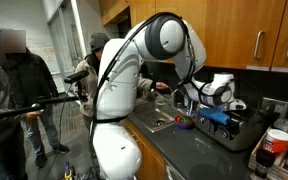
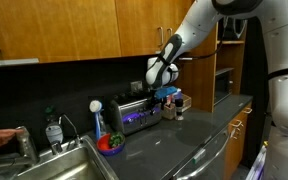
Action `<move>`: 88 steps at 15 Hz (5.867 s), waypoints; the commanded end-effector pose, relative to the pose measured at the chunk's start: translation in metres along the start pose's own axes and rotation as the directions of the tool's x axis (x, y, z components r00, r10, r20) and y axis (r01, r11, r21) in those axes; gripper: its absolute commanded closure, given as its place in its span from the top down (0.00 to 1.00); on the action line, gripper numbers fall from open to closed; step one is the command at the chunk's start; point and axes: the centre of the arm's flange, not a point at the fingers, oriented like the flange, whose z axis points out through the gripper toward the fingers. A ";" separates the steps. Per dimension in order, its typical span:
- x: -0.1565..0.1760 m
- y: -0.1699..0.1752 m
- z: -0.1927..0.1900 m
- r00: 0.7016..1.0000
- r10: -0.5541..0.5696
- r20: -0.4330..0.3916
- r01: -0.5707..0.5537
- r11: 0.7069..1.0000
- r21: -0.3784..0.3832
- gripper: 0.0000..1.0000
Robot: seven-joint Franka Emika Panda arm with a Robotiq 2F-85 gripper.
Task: Turn the knob on the right side of the toaster in a clockwise direction
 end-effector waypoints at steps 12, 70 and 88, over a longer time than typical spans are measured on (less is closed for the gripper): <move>0.004 -0.008 0.009 1.000 0.005 0.021 -0.005 1.000 0.013 1.00; 0.011 0.061 0.021 0.990 0.134 0.046 -0.140 0.868 0.477 0.13; -0.005 0.085 0.051 0.996 0.035 0.088 -0.087 0.698 0.710 0.39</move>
